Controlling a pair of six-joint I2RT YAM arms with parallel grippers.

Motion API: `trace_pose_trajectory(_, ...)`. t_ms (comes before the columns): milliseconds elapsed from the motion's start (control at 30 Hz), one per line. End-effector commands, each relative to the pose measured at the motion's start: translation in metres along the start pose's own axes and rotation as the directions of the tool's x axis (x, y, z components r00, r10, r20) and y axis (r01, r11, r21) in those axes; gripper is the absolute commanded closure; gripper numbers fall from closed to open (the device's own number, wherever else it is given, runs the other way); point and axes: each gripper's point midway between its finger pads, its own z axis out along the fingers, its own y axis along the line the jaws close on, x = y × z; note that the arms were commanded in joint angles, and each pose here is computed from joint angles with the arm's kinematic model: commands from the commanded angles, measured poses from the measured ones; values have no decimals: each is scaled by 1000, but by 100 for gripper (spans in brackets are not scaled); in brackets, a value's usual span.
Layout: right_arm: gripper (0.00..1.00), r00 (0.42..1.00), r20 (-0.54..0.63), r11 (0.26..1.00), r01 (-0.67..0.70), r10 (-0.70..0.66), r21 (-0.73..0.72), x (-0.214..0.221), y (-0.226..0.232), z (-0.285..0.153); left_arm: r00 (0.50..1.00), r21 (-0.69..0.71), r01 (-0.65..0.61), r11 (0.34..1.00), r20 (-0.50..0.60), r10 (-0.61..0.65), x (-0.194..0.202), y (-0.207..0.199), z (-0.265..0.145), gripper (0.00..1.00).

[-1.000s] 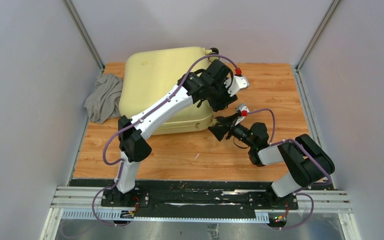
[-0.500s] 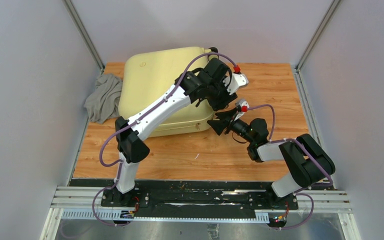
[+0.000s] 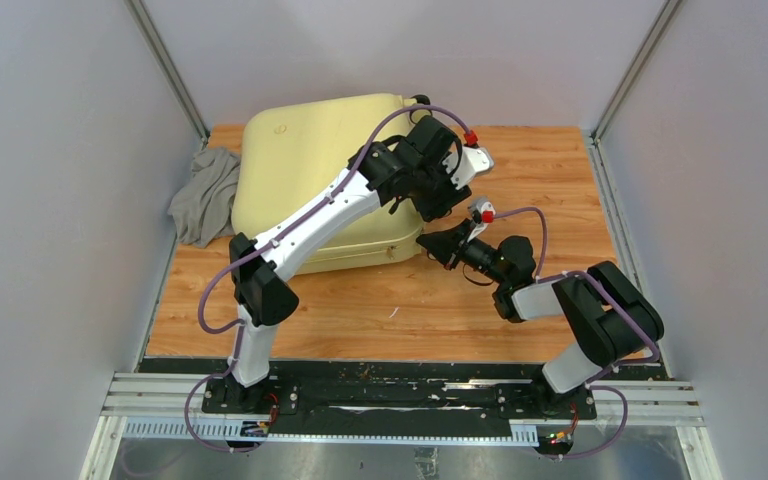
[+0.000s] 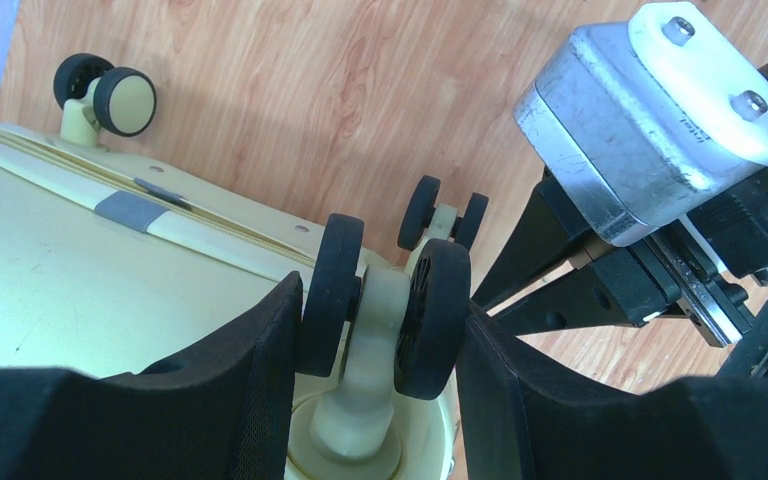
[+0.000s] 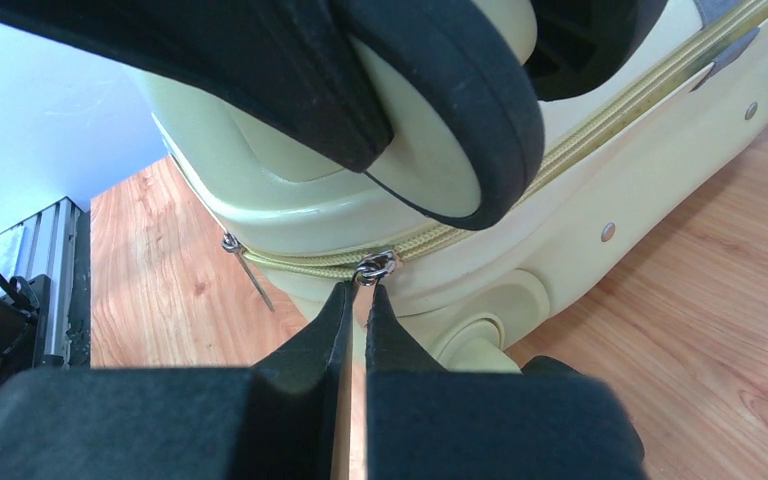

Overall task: Pack the luggage
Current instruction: Zip the luggage at the center of the board.

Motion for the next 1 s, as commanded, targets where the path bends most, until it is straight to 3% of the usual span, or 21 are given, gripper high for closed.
trace_pose_trajectory(0, 100, 996, 68, 998, 50, -48, -28, -26, 4, 7, 893, -42, 33, 999, 450, -11, -117, 1, -107, 100)
trace_pose_trajectory(967, 100, 1000, -11, 983, -15, 13, -184, 26, 104, 3, 896, -61, 38, 997, 444, -7, -128, 8, -82, 100)
